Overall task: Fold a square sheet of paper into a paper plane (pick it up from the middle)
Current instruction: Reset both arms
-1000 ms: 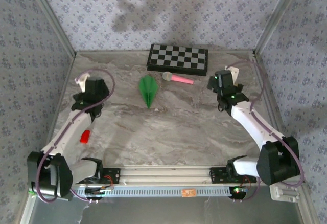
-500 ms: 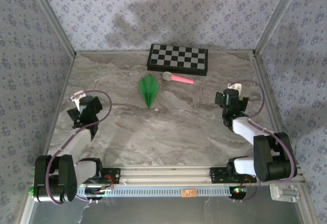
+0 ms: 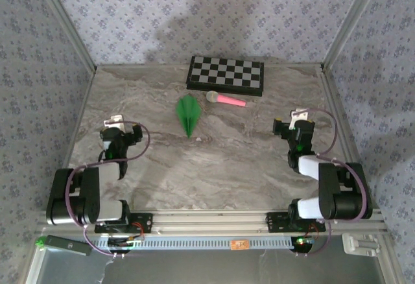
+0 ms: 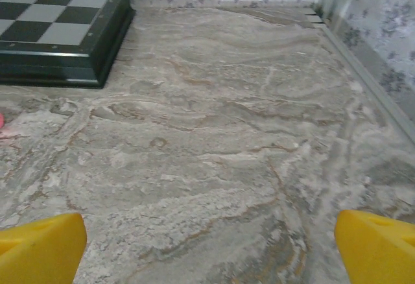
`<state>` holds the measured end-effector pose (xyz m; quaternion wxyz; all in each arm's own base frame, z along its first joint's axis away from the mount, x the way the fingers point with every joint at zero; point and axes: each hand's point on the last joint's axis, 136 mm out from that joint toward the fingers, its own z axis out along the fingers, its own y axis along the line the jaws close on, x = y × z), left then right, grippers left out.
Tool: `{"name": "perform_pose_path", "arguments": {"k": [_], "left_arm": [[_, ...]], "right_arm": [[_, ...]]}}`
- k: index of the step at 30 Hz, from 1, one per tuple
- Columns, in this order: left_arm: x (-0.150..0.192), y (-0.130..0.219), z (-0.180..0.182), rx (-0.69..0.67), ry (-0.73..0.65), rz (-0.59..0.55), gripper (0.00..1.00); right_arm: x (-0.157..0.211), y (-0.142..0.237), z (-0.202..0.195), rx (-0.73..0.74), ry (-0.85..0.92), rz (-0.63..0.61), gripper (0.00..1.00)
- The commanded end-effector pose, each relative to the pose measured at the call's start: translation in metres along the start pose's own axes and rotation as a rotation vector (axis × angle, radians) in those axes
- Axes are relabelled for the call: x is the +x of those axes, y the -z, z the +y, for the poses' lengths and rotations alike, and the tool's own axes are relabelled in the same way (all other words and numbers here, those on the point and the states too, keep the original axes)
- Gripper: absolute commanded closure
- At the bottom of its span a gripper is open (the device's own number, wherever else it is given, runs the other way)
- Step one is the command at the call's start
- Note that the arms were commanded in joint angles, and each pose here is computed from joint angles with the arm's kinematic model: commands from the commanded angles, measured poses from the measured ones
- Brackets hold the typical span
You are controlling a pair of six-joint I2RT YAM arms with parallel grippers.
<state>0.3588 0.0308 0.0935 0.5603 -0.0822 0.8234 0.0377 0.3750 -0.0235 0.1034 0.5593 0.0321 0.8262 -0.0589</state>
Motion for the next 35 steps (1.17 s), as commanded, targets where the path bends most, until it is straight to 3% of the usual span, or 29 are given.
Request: {"name": "perform_pose_path", "arguments": {"k": [1,10,35], "left_arm": [[-0.022,-0.009,-0.013,0.095,-0.010,-0.092,0.00],[-0.008,-0.032,-0.010,0.065,-0.003,0.000,0.00],[-0.008,-0.035,-0.016,0.039,-0.053,0.014,0.00]], "right_arm": [[-0.001,-0.005,0.011,-0.071,0.026,-0.046,0.00],[0.011,-0.021,0.014,-0.091,0.021,0.016,0.00],[0.011,-0.022,0.012,-0.103,0.004,0.023,0.00]]}}
